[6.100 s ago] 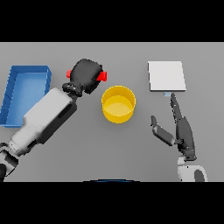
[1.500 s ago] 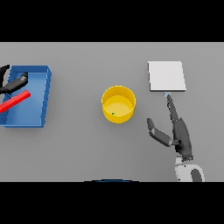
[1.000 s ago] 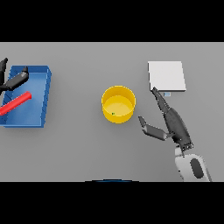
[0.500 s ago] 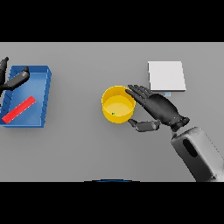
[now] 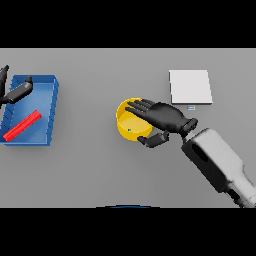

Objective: Pick up the red beaker and tilt it to pour out 1 green nut into yellow bowl. Pick up the yellow bowl and place it on the metallic measuring scale.

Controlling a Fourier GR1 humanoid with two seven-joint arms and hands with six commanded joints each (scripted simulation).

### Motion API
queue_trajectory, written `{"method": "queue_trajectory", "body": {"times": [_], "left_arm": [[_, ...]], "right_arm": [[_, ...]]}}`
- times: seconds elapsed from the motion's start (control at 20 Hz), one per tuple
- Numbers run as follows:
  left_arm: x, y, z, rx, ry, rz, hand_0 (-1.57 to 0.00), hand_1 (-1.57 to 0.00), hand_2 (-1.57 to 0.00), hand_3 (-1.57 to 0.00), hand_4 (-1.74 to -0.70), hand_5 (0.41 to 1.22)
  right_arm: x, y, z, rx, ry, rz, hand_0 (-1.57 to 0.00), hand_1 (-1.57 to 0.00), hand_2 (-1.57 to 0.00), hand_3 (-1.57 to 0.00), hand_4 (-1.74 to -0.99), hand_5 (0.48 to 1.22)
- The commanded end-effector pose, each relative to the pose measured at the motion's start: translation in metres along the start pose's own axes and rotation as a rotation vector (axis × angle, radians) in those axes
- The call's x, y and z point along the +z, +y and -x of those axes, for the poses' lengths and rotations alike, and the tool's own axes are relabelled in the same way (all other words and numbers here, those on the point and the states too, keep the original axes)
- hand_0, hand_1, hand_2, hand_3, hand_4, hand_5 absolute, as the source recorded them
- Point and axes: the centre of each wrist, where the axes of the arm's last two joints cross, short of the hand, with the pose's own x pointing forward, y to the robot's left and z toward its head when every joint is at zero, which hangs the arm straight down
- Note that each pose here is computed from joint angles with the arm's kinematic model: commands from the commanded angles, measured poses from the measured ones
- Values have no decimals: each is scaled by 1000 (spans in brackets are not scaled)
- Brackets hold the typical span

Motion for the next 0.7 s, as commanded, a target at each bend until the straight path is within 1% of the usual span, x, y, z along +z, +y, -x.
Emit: {"method": "queue_trajectory", "body": {"times": [0.0,0.1,0.15,0.2,0.25,0.5,0.65], "left_arm": [[-1,-1,-1,0,2,0,1,1,1,1,-793,720],[-2,-5,0,-2,-3,6,1,1,1,1,-795,725],[-2,-3,0,-4,-7,4,1,1,1,1,-795,729],[-4,-4,-2,-5,-6,8,1,1,1,1,-795,732],[-6,-2,-2,-6,-5,5,1,1,1,1,-796,733],[-4,2,-1,-7,-1,-1,1,1,1,1,-799,737],[-8,3,3,-1,-7,-5,1,1,1,1,-797,735]], "right_arm": [[-1,2,3,-3,-11,-24,1,1,1,1,-1250,686],[-8,5,3,4,-13,-67,1,1,1,1,-1244,685],[-9,6,2,8,-33,-80,1,1,1,1,-1243,682],[-13,4,1,16,-28,-91,1,1,1,1,-1250,681],[-16,7,0,24,-22,-121,1,1,1,1,-1260,679],[-27,9,2,47,12,-202,1,1,1,1,-1300,671],[-34,11,0,78,12,-238,1,1,1,1,-1307,690]]}}
